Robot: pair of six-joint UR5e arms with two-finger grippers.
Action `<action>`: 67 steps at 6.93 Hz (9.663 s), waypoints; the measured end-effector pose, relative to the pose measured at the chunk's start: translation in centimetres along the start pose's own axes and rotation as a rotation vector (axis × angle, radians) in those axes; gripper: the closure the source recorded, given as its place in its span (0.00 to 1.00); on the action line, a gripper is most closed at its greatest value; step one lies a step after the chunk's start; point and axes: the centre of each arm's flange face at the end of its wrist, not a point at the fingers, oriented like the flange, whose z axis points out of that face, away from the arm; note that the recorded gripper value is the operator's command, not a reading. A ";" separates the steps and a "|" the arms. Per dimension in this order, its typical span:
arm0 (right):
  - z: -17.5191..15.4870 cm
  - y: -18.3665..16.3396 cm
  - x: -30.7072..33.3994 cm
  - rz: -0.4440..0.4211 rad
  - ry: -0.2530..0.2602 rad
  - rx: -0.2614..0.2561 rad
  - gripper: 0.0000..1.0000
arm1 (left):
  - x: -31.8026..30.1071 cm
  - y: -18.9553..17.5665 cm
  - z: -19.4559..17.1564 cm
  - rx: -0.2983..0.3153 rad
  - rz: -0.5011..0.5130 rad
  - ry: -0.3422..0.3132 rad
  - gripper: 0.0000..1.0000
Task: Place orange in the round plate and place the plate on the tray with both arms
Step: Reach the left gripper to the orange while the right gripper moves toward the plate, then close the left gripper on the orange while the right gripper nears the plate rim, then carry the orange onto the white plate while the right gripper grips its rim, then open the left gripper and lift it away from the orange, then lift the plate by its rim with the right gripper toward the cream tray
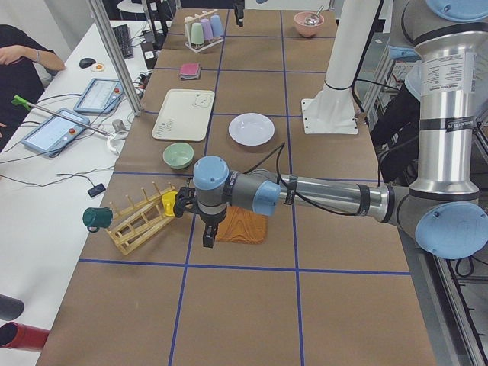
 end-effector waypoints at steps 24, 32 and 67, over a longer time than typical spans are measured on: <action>24.7 8.7 -28.2 0.259 -0.350 0.272 0.00 | 23.1 1.1 17.9 -0.026 -0.219 0.001 0.29; 30.2 7.0 -28.7 0.268 -0.343 0.370 0.01 | 50.9 -2.4 12.0 -0.054 -0.330 0.039 0.25; 28.0 -8.0 -33.2 0.840 -0.760 0.872 1.00 | 23.4 -9.6 0.2 0.055 0.189 -0.052 0.06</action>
